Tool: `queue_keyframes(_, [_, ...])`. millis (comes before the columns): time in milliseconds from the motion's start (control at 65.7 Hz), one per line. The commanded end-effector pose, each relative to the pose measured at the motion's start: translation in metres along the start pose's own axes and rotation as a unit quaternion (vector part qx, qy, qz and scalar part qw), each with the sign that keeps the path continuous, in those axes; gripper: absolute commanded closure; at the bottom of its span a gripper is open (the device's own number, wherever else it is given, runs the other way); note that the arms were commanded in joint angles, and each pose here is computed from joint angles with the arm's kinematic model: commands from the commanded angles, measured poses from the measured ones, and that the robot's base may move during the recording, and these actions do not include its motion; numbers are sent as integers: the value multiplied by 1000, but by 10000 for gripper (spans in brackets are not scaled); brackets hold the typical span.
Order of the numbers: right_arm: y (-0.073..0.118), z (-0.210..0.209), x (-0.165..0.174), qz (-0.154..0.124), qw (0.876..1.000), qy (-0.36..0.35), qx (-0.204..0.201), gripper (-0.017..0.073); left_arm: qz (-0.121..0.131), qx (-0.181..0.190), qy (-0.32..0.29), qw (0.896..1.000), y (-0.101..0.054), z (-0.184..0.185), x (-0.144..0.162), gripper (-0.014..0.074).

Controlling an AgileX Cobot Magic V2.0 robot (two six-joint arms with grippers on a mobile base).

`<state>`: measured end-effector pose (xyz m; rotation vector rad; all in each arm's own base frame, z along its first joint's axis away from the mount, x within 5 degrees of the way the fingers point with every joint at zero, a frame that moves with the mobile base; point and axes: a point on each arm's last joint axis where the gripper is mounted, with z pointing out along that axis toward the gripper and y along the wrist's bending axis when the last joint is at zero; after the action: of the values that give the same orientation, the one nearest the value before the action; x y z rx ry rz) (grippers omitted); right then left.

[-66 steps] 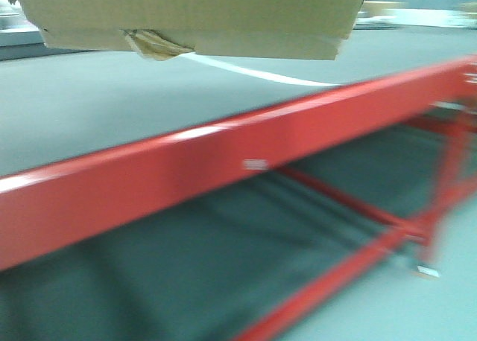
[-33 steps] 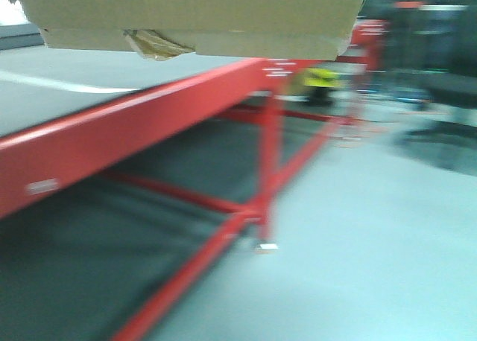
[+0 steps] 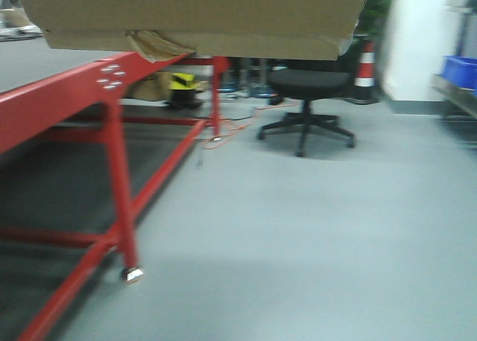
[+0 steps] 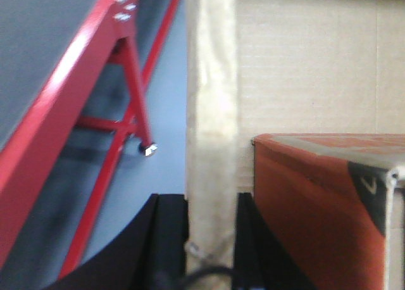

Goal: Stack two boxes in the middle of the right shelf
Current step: 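Drive the base away from the table carrying the box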

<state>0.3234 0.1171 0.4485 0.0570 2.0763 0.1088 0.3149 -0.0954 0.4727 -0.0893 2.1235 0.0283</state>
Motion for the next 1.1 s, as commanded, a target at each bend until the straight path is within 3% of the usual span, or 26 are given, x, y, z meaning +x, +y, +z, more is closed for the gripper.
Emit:
queue_keyframes(0, [1,-8,-9,1,999,-32,-14,713,-5,17,-43,999,0,-10,-11,705])
queue_keyframes(1080, [1,-8,-9,1,999,-35,-15,713,-5,17,-43,999,0,-10,-11,705])
